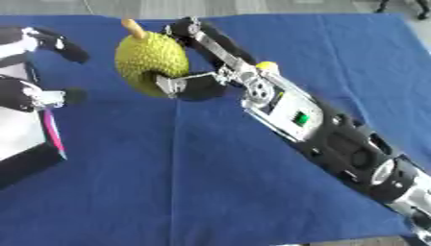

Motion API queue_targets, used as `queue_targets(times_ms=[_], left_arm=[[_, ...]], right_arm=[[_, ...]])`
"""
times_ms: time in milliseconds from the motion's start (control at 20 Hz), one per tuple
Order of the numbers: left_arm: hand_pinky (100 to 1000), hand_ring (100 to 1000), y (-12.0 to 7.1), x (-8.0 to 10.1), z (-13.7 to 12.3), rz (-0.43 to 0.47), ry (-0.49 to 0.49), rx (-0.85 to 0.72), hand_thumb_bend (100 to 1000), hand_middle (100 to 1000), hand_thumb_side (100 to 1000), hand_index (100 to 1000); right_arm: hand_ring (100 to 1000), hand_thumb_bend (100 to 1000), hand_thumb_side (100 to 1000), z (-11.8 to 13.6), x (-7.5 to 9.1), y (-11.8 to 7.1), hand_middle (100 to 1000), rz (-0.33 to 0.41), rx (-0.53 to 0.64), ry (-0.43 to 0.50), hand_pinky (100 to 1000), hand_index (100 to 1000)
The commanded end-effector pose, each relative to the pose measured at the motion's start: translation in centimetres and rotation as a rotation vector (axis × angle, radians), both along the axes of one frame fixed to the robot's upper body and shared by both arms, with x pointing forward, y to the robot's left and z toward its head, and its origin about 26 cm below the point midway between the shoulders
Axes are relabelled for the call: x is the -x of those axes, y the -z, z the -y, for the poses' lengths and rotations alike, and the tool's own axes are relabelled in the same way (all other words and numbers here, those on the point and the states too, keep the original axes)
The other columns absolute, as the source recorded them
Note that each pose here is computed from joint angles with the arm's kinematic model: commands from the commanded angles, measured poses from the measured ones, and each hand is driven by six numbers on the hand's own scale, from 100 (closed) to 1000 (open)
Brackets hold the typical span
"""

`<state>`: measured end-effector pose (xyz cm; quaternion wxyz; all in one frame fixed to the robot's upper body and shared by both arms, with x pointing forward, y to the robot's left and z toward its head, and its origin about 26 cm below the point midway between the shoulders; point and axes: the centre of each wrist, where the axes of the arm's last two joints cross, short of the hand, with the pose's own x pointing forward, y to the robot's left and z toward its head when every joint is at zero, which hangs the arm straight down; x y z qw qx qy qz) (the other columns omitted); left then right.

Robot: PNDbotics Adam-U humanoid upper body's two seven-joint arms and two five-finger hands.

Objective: Pick up the objects with one hand, pass them to the other hand, and then place them into the box on the other side of the table.

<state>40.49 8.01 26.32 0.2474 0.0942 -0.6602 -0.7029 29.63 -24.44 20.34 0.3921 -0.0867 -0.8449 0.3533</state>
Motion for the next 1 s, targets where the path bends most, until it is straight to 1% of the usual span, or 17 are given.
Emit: queue_targets(times_ms=[50,100,300,600,700,1000], left_arm=[[1000,839,-1.1,0.5,0.8,0.064,0.018,0.007,456,749,639,861],[1000,841,-1.0,0.5,0.9,0.068,0.017,0.006,472,750,635,863],[1000,840,-0.5,0.3,1.3,0.065,0.012,0.000,467,746,667,863],[1000,835,-0.1,0.6,2.3,0.041,0.027,0.035,412,739,698,856],[1000,833,-0.2,0.9,2.7,0.024,0.047,0.048,392,734,719,853],[1000,830,-0.8,1.9,3.2,-0.021,0.093,0.055,384,729,745,849]], right_arm=[[569,100,100,-0.3,0.1,-0.9,403,0.036,0.014,-0.018,717,565],[569,100,100,-0.3,0.1,-0.9,403,0.038,0.016,-0.023,718,565],[568,100,100,-0.6,0.1,-0.8,403,0.047,0.026,-0.045,718,564],[567,100,100,-0.9,0.1,-0.6,403,0.052,0.037,-0.079,717,564],[567,100,100,-1.0,0.1,-0.5,403,0.051,0.042,-0.085,717,564],[566,100,100,-0.9,0.1,-0.3,402,0.045,0.050,-0.086,717,564]])
